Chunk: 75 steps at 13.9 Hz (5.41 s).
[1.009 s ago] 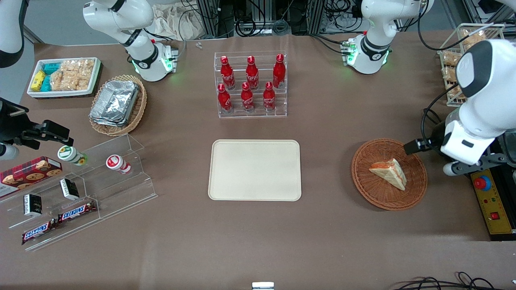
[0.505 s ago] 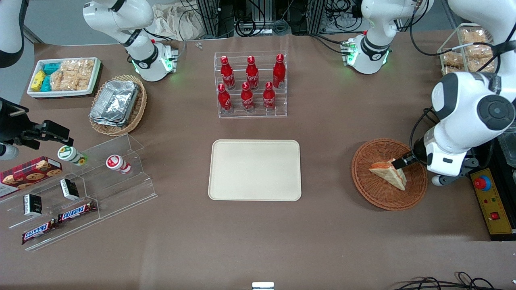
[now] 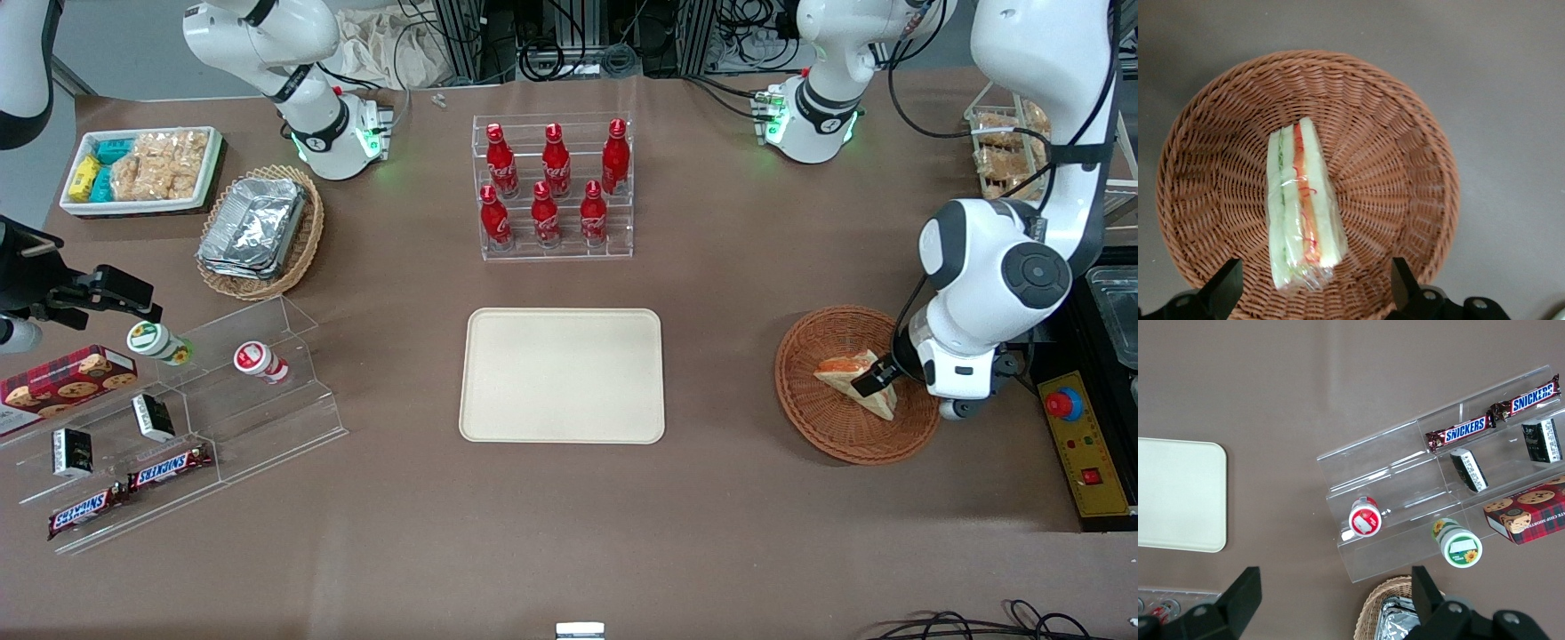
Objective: Place sandwich from basket to tray
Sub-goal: 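Close the left gripper on the wrapped sandwich and lift it, then carry the sandwich with the left gripper over to the cream tray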
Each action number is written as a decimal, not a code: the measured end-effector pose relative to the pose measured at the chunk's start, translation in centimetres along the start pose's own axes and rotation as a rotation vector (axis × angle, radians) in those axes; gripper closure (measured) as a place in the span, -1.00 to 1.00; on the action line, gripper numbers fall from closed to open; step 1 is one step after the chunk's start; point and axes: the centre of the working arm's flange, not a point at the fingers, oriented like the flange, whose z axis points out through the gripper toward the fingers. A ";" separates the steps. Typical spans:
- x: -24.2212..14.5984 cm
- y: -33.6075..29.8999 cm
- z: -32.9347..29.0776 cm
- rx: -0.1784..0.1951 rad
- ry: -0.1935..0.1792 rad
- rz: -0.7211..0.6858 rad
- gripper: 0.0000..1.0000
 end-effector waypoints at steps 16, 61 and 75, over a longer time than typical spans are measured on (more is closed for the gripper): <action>0.0 -1.6 7.4 0.051 -0.038 -0.168 -1.00; -27.6 27.7 7.3 0.041 -0.242 0.520 0.61; -25.2 28.7 7.8 0.016 -0.161 0.533 -0.45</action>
